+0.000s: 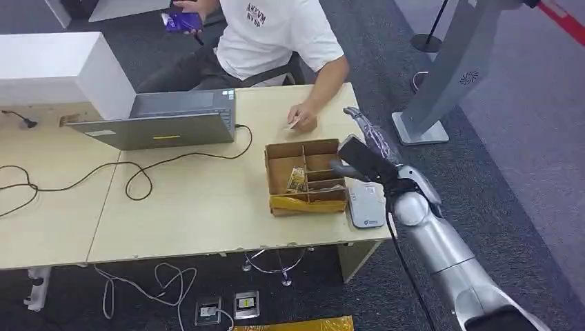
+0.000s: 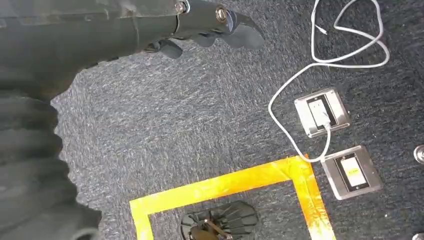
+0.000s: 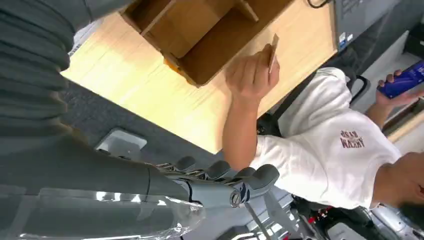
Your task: Pass the card to the sensor for recognition and then transmit it.
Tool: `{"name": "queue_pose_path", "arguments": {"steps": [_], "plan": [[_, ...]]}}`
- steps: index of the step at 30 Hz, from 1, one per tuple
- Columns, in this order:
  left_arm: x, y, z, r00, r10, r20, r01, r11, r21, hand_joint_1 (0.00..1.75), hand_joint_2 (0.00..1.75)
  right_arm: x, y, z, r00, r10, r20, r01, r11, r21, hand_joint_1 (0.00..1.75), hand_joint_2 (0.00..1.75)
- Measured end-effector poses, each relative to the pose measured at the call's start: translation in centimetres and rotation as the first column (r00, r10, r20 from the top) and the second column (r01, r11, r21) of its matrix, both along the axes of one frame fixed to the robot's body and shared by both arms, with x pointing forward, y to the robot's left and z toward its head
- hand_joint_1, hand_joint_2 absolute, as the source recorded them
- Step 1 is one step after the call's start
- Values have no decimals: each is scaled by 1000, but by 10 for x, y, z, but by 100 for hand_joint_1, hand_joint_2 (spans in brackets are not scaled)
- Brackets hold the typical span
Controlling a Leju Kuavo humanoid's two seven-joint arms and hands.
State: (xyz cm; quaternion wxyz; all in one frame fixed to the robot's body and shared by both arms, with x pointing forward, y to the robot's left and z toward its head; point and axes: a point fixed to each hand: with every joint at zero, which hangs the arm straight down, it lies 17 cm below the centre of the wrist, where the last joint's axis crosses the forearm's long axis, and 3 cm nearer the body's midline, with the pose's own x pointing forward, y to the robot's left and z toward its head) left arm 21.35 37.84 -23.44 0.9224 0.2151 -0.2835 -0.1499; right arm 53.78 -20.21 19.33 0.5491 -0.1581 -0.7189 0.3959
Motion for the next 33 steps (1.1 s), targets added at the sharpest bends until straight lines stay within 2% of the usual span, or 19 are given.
{"name": "queue_pose_path", "arguments": {"steps": [7,14,30,33], "plan": [[1,4,1,1000,-7,-3,7,1000,3,0,0,-7,-5,-15,1000,18,19,-14,979,-205,0,175],[2,5,1,1000,-13,-5,13,1000,1,0,0,-16,-4,-26,998,56,25,-42,921,-388,0,175],[5,6,2,1000,-1,-1,1,1000,0,0,0,-25,8,-35,995,94,16,-73,861,-503,0,175],[2,6,1,1000,8,-5,-8,1000,-3,0,0,-25,9,-37,997,79,26,-53,846,-531,0,175]]}}
